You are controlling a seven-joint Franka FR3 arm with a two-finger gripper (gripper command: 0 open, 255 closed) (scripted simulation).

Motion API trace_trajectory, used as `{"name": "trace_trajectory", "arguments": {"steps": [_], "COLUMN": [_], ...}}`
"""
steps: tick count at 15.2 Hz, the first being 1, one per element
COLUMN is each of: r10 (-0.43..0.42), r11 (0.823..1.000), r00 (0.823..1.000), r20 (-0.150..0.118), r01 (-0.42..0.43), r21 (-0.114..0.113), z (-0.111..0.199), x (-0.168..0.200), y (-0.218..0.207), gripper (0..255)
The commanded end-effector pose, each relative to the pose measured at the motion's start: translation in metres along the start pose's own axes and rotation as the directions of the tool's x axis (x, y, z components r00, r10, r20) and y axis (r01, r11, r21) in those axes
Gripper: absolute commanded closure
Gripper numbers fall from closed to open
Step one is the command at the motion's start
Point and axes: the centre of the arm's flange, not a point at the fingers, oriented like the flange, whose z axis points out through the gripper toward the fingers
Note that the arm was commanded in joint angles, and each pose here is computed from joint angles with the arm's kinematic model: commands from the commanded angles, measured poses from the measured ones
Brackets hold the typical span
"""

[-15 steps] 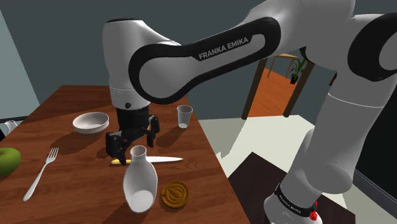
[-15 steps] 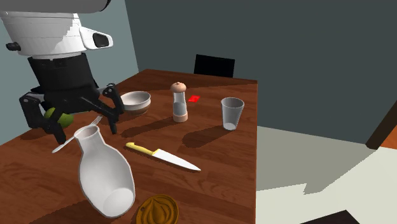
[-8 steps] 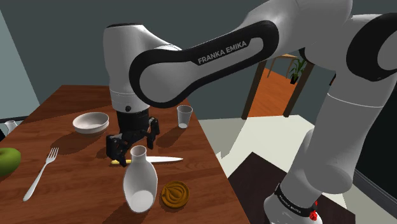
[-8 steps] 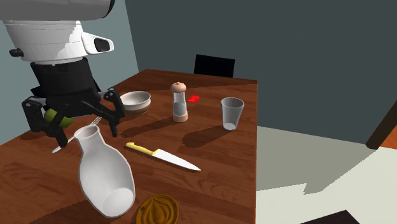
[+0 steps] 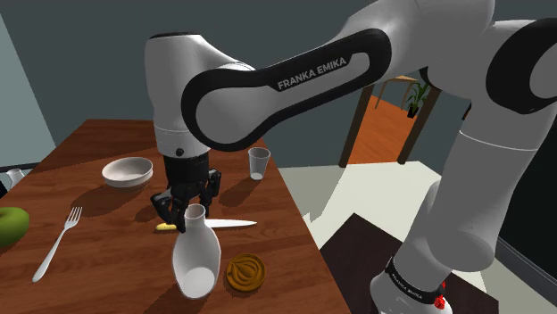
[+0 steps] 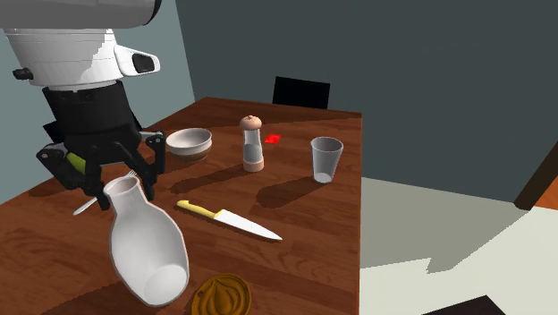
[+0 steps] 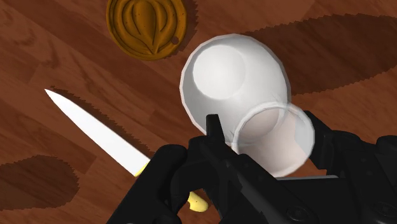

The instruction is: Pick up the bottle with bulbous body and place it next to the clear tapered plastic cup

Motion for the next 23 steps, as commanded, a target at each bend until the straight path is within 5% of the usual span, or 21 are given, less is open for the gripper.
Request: {"name": "trace_trajectory", "arguments": {"steps": [1, 23], "r10": [0.000, 0.000], "r11": [1.000, 1.000], "r00": [1.000, 1.000], "r20": [0.001, 0.000], "r01": [0.000, 0.000], "r21": [0.000, 0.000], "z": [0.000, -0.105], "x": [0.000, -0.006], "y": [0.000, -0.002], "gripper": [255, 255]}}
